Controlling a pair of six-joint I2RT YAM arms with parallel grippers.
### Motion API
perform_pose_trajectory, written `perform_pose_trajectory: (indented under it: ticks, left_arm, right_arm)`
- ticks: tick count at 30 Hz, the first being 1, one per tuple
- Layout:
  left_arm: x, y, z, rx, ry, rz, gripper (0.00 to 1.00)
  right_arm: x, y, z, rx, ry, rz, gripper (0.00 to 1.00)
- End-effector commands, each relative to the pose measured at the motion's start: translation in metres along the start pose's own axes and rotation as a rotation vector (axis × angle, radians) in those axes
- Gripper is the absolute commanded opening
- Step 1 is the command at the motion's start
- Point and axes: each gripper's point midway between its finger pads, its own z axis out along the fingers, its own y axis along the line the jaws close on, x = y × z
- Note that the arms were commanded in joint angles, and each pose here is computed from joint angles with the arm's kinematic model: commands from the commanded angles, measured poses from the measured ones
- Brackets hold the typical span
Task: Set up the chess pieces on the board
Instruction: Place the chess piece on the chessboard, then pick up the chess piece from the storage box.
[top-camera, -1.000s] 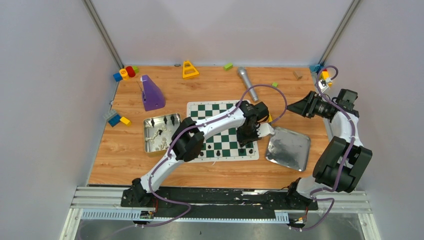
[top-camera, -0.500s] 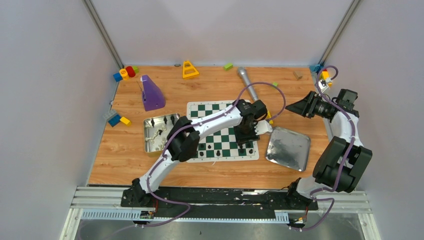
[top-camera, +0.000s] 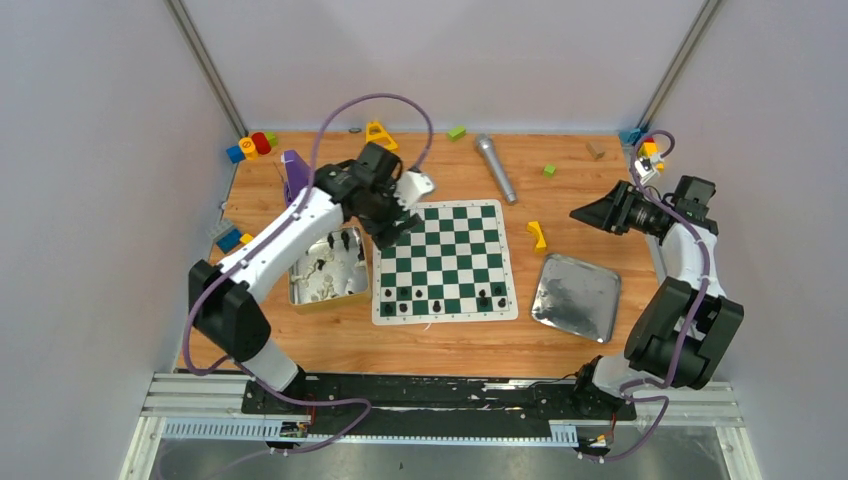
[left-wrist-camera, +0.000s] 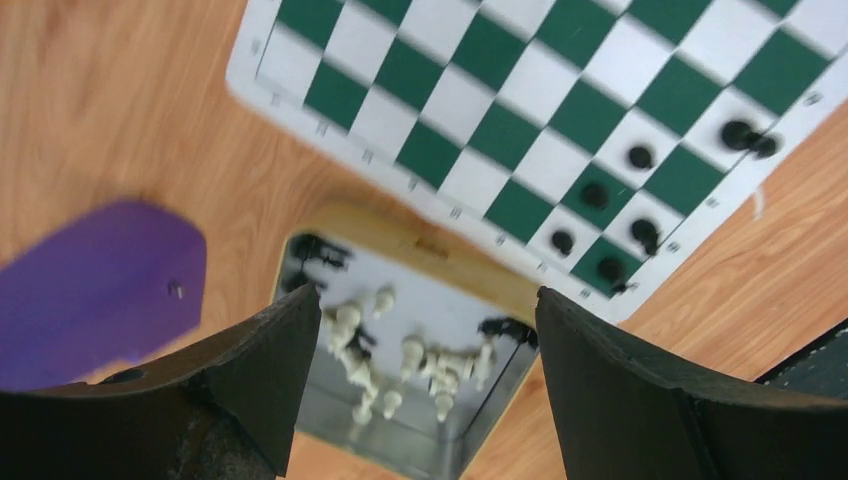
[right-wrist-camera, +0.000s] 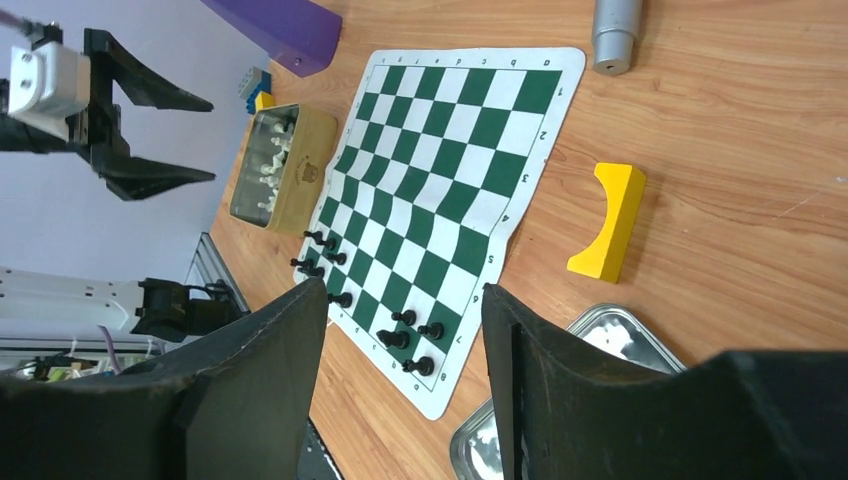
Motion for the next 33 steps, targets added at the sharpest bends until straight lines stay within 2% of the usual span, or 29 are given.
perform_pose_trajectory:
  ticks: [1, 6, 12, 20, 33]
  left_arm:
    - [0.067, 0.025, -0.008, -0.035, 0.056, -0.175, 0.86]
    - [0.14, 0.061, -0.005, -0.084, 0.097, -0.399, 0.78]
    - [0.185, 0.089, 0.008, -0.126, 0.122, -0.531, 0.64]
    - [0.209, 0.087, 0.039, -0.089, 0.173, -0.554, 0.48]
    - [0.222, 0.087, 0.064, -0.067, 0.205, -0.556, 0.38]
  right_arm:
    - [-0.016, 0.021, 0.004, -0.001, -0.003, -0.151, 0.59]
    - [-0.005, 0.03, 0.026, 0.011, 0.059, -0.215, 0.59]
    - [0.011, 0.031, 0.045, 0.018, 0.112, -0.244, 0.58]
    - [0.018, 0.025, 0.048, 0.016, 0.127, -0.227, 0.56]
    - [0.022, 0.024, 0.048, 0.015, 0.131, -0.225, 0.56]
